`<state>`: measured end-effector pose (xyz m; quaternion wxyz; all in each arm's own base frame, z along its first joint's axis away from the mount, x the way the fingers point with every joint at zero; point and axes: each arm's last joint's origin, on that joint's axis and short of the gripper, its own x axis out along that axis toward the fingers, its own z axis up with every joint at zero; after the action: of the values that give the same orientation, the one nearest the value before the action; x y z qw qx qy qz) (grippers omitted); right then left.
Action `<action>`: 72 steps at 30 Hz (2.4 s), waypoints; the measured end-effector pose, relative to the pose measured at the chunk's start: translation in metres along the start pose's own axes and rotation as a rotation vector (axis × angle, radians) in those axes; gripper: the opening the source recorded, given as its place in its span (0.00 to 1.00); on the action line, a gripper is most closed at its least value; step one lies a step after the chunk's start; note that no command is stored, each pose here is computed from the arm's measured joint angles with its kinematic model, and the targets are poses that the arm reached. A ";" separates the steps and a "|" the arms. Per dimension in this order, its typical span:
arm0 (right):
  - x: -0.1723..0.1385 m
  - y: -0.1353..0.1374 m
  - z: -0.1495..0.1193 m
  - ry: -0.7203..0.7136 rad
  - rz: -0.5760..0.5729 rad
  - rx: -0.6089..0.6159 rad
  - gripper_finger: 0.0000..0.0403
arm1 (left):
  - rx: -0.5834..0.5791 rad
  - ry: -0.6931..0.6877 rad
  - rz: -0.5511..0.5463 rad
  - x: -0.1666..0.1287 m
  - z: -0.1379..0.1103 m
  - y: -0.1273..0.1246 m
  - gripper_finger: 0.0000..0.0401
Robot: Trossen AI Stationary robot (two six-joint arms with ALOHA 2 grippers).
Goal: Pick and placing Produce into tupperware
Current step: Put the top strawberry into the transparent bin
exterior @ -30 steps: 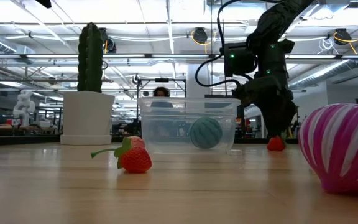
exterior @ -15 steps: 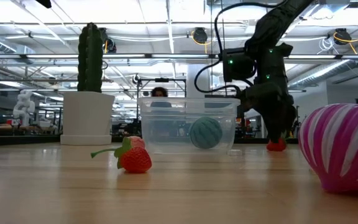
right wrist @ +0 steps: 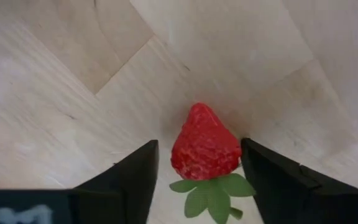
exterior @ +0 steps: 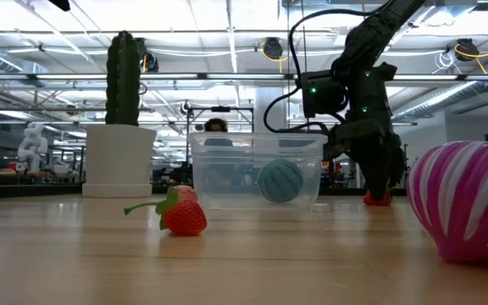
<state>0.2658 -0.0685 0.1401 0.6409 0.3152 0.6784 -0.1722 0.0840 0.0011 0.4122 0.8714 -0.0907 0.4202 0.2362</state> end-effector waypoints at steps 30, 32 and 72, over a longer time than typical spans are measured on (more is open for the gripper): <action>-0.054 0.003 -0.006 -0.134 0.082 -0.003 0.36 | -0.001 -0.003 0.004 0.000 0.000 0.000 0.13; -0.069 0.010 -0.004 -0.178 0.120 -0.023 0.36 | 0.000 -0.005 0.007 0.000 0.000 0.000 0.13; -0.151 0.150 0.049 -0.349 0.213 -0.639 0.37 | -0.003 0.004 0.011 0.002 0.002 -0.002 0.13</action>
<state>0.3969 -0.0196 0.3077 0.8272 0.1340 0.5418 0.0643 0.0875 0.0008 0.4116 0.8690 -0.0903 0.4222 0.2417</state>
